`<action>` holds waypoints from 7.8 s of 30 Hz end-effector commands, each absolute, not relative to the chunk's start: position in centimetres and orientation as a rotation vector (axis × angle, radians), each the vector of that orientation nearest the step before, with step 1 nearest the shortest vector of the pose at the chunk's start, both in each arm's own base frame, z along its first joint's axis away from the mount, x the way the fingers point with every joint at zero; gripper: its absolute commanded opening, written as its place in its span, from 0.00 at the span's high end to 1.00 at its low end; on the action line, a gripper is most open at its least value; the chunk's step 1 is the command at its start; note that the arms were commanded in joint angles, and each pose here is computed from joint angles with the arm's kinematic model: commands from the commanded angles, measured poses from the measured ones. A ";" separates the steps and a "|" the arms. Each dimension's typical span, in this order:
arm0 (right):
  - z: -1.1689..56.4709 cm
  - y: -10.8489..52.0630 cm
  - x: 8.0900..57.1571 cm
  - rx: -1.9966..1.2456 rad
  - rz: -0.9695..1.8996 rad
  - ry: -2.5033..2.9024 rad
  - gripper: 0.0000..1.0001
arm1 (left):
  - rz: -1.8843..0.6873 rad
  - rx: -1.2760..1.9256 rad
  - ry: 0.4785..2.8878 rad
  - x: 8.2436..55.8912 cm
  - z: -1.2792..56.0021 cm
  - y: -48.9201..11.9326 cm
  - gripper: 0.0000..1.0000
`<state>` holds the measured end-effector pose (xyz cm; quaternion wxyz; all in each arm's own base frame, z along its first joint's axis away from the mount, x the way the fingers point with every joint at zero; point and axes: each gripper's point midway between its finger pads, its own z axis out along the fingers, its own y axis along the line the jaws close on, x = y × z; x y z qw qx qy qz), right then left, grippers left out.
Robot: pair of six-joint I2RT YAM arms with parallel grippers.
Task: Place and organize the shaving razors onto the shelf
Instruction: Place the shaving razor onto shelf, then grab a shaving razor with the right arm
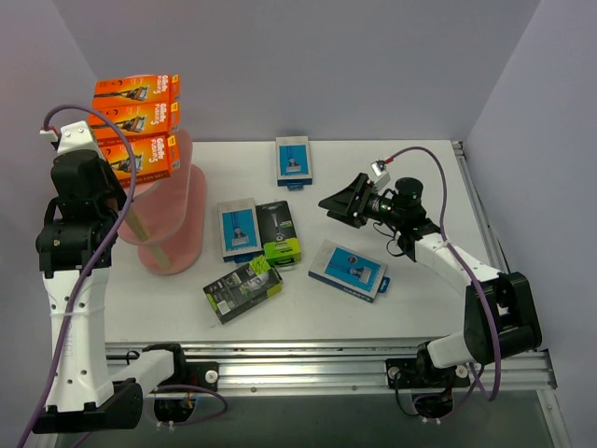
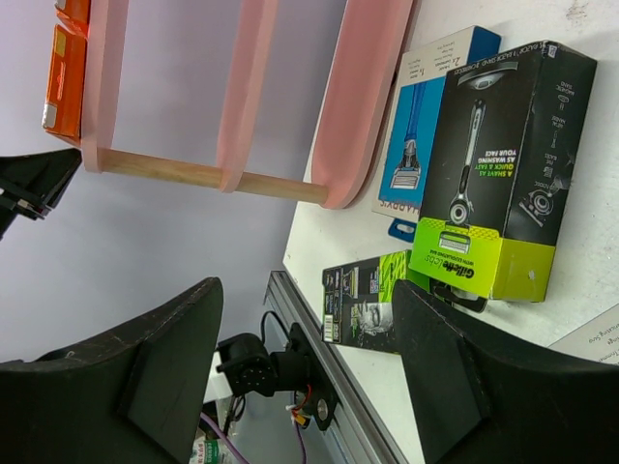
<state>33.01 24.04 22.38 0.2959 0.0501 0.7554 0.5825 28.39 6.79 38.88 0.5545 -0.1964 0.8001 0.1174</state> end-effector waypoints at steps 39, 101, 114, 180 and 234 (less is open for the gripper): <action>23.0 23.9 33.9 0.075 1.563 1.958 0.34 | 0.269 -0.474 1.839 31.2 39.8 7.3 0.74; 22.5 23.2 34.4 0.099 1.552 1.964 0.34 | -0.059 -0.397 1.882 32.2 38.2 2.2 0.73; 22.5 23.2 34.4 0.103 1.553 1.964 0.34 | -0.036 -0.389 1.863 32.0 38.9 2.5 0.73; 7.7 34.6 28.7 0.470 1.337 2.238 0.55 | -0.437 0.046 1.839 24.2 29.9 -10.0 0.00; 9.9 35.6 33.0 0.550 1.289 2.150 1.00 | -0.424 0.064 1.829 23.5 30.0 -10.0 0.00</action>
